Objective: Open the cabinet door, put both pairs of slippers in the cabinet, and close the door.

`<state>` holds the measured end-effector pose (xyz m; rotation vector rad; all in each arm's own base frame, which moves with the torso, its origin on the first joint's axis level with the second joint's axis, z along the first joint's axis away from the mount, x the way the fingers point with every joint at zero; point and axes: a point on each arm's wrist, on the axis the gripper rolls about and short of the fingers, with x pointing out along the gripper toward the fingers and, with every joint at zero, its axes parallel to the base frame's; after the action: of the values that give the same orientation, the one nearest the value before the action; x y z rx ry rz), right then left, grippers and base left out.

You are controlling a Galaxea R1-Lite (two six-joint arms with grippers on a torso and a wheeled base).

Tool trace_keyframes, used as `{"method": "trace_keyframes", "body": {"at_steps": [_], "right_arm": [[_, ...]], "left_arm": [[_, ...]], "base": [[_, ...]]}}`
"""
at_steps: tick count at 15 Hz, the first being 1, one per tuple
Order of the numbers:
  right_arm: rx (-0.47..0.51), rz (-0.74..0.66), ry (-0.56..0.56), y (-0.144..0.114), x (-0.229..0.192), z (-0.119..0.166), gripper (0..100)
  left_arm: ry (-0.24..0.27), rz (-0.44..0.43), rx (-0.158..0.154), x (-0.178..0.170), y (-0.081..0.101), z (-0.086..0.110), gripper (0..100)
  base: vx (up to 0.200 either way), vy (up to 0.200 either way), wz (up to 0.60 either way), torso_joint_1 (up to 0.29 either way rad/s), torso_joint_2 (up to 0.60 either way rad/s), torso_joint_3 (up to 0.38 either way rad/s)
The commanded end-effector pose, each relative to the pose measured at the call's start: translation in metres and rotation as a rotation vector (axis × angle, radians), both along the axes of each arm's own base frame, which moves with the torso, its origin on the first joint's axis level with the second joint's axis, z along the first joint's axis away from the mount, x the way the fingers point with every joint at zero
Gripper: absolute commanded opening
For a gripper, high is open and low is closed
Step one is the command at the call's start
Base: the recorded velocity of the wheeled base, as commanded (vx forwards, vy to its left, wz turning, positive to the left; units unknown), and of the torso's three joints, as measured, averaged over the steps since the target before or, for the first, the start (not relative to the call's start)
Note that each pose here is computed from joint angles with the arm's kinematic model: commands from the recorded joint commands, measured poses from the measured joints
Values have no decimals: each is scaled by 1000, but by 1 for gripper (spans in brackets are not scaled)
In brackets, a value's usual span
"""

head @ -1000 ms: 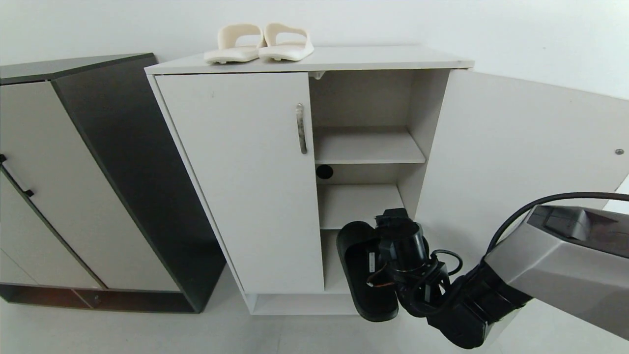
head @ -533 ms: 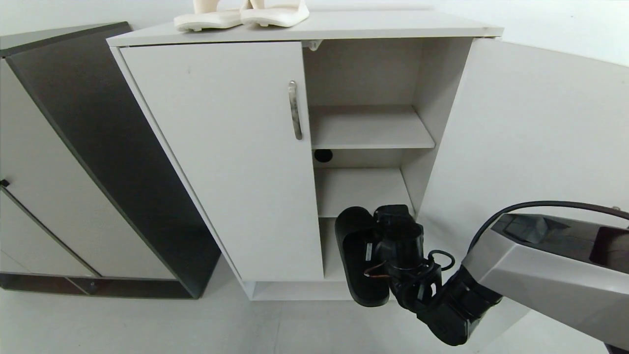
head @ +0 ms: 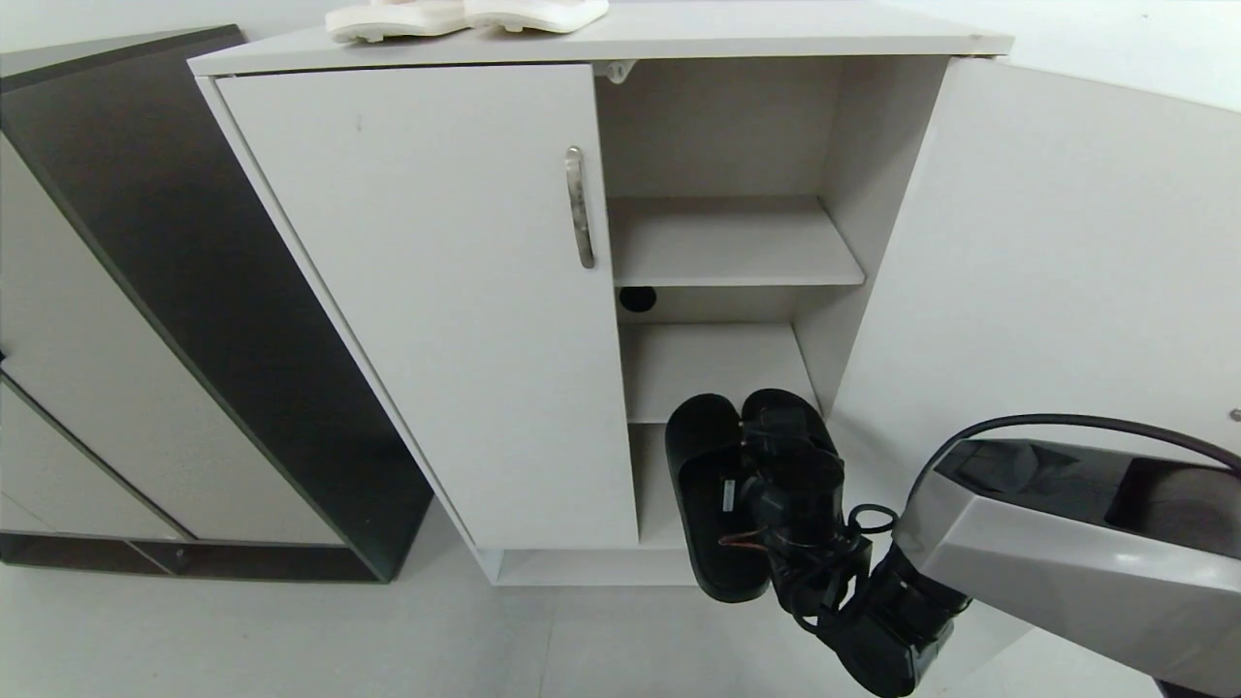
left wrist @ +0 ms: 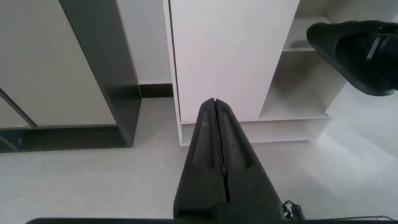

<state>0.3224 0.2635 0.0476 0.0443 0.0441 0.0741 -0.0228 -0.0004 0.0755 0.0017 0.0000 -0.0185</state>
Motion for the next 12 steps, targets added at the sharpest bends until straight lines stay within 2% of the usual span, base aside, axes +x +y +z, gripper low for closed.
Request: {"method": "trace_keyframes", "body": {"at_steps": [1,9,12], "right_arm": [[-6,1,6,1,1,-7,0],[-8,-3,-55,-2,2,-10,0],[-5,-17,-61,-9,7,-11,0]], "left_arm": [[2,0,1,0,0,0,0],[2,0,1,0,0,0,0],[2,0,0,0,0,0,0]], "base": [[0,0,0,0,0,0],[200,0,0,1,1,-1],[0,0,0,0,0,0]]}}
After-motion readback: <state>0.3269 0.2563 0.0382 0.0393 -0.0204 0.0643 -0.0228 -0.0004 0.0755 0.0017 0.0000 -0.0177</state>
